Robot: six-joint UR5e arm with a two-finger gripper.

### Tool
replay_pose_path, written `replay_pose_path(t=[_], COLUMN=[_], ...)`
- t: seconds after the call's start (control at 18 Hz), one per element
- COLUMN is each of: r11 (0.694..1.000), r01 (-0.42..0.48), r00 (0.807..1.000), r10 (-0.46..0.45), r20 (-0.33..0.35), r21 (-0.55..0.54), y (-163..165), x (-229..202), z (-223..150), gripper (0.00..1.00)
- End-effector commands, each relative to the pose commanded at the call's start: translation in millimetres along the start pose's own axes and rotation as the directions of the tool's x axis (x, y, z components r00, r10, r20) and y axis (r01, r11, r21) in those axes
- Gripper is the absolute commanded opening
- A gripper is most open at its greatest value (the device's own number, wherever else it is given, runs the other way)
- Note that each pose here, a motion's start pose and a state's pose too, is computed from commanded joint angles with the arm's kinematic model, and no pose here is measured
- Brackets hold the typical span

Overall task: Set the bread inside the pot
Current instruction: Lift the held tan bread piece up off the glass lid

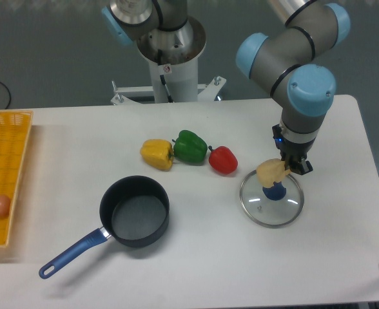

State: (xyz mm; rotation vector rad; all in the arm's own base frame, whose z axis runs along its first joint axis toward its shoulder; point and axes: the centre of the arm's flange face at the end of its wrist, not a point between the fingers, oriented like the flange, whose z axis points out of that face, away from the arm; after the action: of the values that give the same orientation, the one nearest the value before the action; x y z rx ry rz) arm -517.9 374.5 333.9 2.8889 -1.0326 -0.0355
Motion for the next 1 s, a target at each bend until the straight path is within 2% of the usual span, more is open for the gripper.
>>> replay_pose_path(t=[0.56,0.72,0.83,1.0], r11=[1.0,1.0,0.998,0.997], r01=[0.029,0.028,0.058,0.078], r00=[1.0,0.999,0.998,0.997], r10=[-0.029,-0.027,-0.058,-0.077], r20=[-0.003,-0.019,-0.021,-0.023], r21=[0.007,0.012,0.012,0.014], y=[-11.8,-28.3,-43.1,-74.3], x=[0.2,2.9,8.1,12.9], z=[2.8,1.6,-8.8,-17.1], gripper=[0.22,0.22,0.22,0.22])
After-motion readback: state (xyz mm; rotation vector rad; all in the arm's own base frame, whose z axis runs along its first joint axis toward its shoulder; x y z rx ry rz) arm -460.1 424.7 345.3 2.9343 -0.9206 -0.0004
